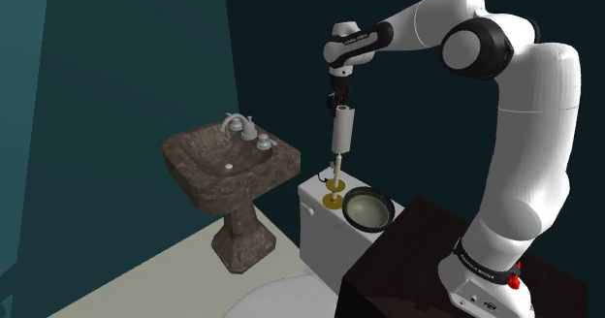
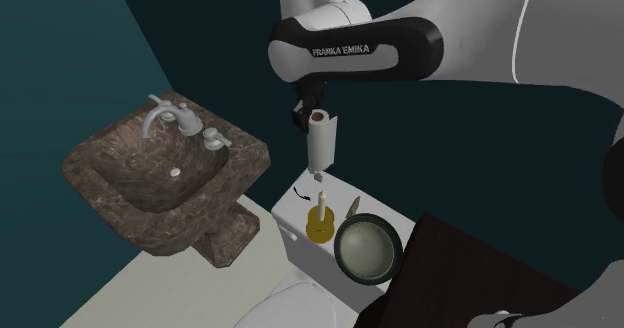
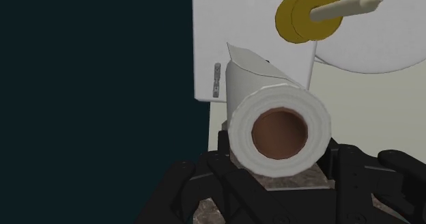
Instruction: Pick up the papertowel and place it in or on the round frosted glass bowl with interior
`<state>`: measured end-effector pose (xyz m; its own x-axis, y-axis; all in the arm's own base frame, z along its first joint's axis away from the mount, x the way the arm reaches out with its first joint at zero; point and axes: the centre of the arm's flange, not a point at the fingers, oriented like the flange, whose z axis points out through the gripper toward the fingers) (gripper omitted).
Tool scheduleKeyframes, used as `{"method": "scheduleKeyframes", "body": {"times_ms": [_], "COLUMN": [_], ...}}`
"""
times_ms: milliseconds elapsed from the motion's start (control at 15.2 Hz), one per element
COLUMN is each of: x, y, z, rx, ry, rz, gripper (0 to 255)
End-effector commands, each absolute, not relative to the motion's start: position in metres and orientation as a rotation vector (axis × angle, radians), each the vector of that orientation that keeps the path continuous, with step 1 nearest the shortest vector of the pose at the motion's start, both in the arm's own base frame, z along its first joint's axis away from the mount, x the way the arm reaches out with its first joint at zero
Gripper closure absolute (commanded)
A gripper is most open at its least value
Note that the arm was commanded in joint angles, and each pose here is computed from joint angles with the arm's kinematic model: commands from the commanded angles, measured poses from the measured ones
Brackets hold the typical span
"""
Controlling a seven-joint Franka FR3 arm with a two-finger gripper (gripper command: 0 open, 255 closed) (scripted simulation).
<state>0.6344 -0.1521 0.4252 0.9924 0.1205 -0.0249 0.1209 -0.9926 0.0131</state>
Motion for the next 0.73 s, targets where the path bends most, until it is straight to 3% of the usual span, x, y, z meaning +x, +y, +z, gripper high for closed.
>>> {"method": "scheduleKeyframes", "body": {"times_ms": [0, 660], "x": [0.61, 0.492], "y": [-0.143, -0.096], "z": [0.432, 0.466], "rx": [3.121, 3.121], "ry": [0.189, 0.189], "rz": [-0.038, -0.038], "gripper": [255, 255]}}
